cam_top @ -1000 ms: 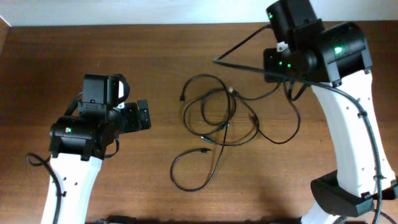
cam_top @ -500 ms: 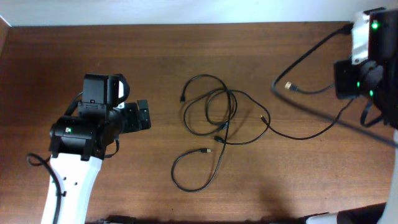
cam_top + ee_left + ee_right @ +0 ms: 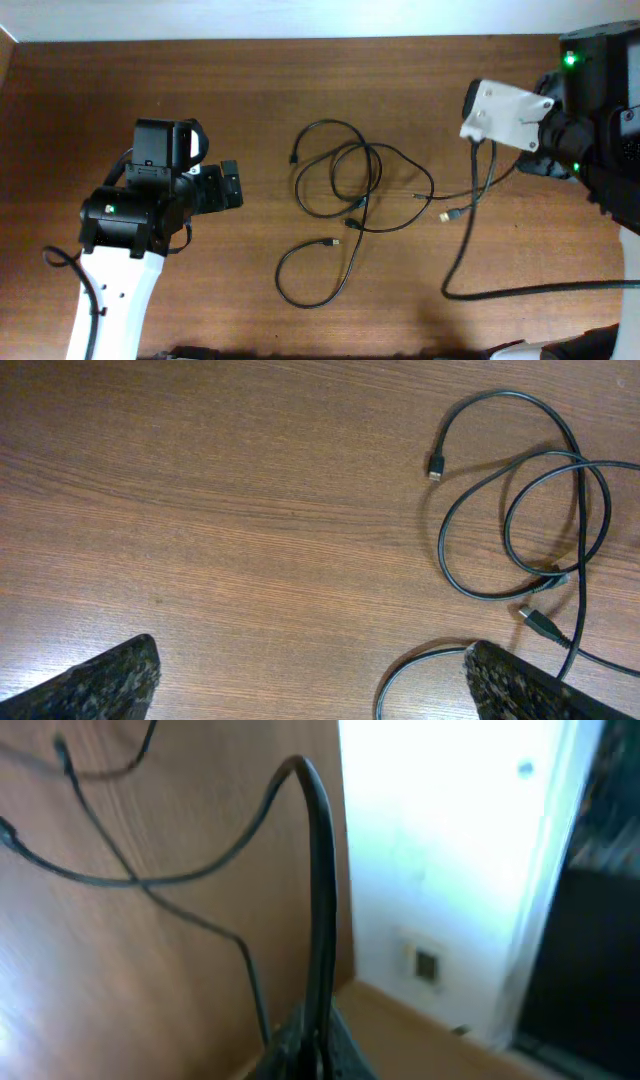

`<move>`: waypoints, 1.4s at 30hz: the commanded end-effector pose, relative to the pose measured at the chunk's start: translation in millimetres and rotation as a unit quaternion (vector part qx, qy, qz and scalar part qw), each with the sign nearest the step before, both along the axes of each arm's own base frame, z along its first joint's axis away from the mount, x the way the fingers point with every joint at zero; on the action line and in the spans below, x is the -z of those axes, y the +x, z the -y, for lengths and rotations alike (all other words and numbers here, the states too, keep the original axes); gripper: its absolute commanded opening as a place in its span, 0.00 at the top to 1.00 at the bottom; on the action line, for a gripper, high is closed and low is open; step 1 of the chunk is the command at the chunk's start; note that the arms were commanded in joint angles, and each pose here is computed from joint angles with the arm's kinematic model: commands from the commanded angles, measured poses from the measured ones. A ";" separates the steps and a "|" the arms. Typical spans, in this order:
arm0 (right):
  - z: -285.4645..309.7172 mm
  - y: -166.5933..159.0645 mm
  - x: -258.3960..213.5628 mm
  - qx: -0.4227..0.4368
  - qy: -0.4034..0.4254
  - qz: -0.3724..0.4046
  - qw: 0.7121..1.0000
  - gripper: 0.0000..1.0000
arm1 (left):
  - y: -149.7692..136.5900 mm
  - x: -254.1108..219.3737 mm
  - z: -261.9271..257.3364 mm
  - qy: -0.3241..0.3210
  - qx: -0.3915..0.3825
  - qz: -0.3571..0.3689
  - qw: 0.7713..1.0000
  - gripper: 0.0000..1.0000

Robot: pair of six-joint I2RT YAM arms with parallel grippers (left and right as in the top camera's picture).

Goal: Untangle cables
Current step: 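Lift the cable and pull it rightward off the pile with the right gripper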

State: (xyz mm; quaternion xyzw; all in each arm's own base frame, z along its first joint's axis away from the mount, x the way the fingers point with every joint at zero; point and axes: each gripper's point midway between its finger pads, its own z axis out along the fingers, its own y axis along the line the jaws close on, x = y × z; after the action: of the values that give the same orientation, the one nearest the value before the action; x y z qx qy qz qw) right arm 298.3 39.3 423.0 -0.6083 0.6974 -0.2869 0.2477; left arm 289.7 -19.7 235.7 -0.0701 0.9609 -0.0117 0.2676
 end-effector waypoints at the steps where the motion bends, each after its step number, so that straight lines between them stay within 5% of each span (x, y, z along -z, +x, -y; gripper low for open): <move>1: -19.1 9.4 14.9 -0.114 -0.054 -0.037 0.991 0.96 | 1.5 -3.1 -3.0 0.003 -0.007 0.005 1.000 0.01; 5: -17.5 33.7 66.8 -0.080 -0.073 -0.123 0.987 0.96 | 1.5 -3.1 -3.0 0.003 -0.007 0.005 1.000 0.01; 10: 80.9 39.6 109.0 0.118 -0.246 -0.198 0.942 0.96 | 1.5 -3.1 -3.0 0.003 -0.007 0.005 1.000 0.01; 16: 135.1 62.7 91.3 0.267 -0.193 -0.099 0.939 0.96 | 1.5 -3.1 -3.0 0.003 -0.007 0.005 1.000 0.01; 19: 199.6 64.9 32.5 0.460 -0.224 0.075 0.856 0.96 | 1.5 -3.1 -3.0 0.003 -0.007 0.005 1.000 0.01; 23: 229.3 49.9 -30.5 0.584 -0.243 0.233 0.738 0.96 | 1.5 -3.1 -3.0 0.003 -0.007 0.005 1.000 0.01; 25: 222.6 54.9 -47.8 0.593 -0.198 0.292 0.724 0.96 | 1.5 -3.1 -3.0 0.003 -0.007 0.005 1.000 0.01; 31: 140.4 95.1 -62.2 0.478 0.086 0.383 0.785 0.96 | 1.5 -3.1 -3.0 0.003 -0.007 0.005 1.000 0.01; 33: 95.2 105.9 -57.7 0.414 0.211 0.358 0.810 0.96 | 1.5 -3.1 -3.0 0.003 -0.007 0.005 1.000 0.01; 35: -0.7 103.3 -23.1 0.254 0.320 0.202 0.890 0.96 | 1.5 -3.1 -3.0 0.003 -0.007 0.005 1.000 0.01; 38: -92.9 59.7 22.3 0.118 0.386 0.001 0.915 0.96 | 1.5 -3.1 -3.0 0.003 -0.007 0.005 1.000 0.01; 40: -98.7 40.5 39.8 0.124 0.377 -0.050 0.917 0.96 | 1.5 -3.1 -3.0 0.003 -0.007 0.005 1.000 0.01; 42: -47.3 35.9 58.5 0.252 0.298 -0.020 0.920 0.96 | 1.5 -3.1 -3.0 0.003 -0.007 0.005 1.000 0.01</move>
State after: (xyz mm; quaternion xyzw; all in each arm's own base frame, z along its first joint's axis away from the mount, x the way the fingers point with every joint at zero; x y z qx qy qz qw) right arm 340.8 114.2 372.1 -0.3809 0.8515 -0.0639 0.3546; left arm 289.6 -19.7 235.2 -0.0699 0.9613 -0.0114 0.2663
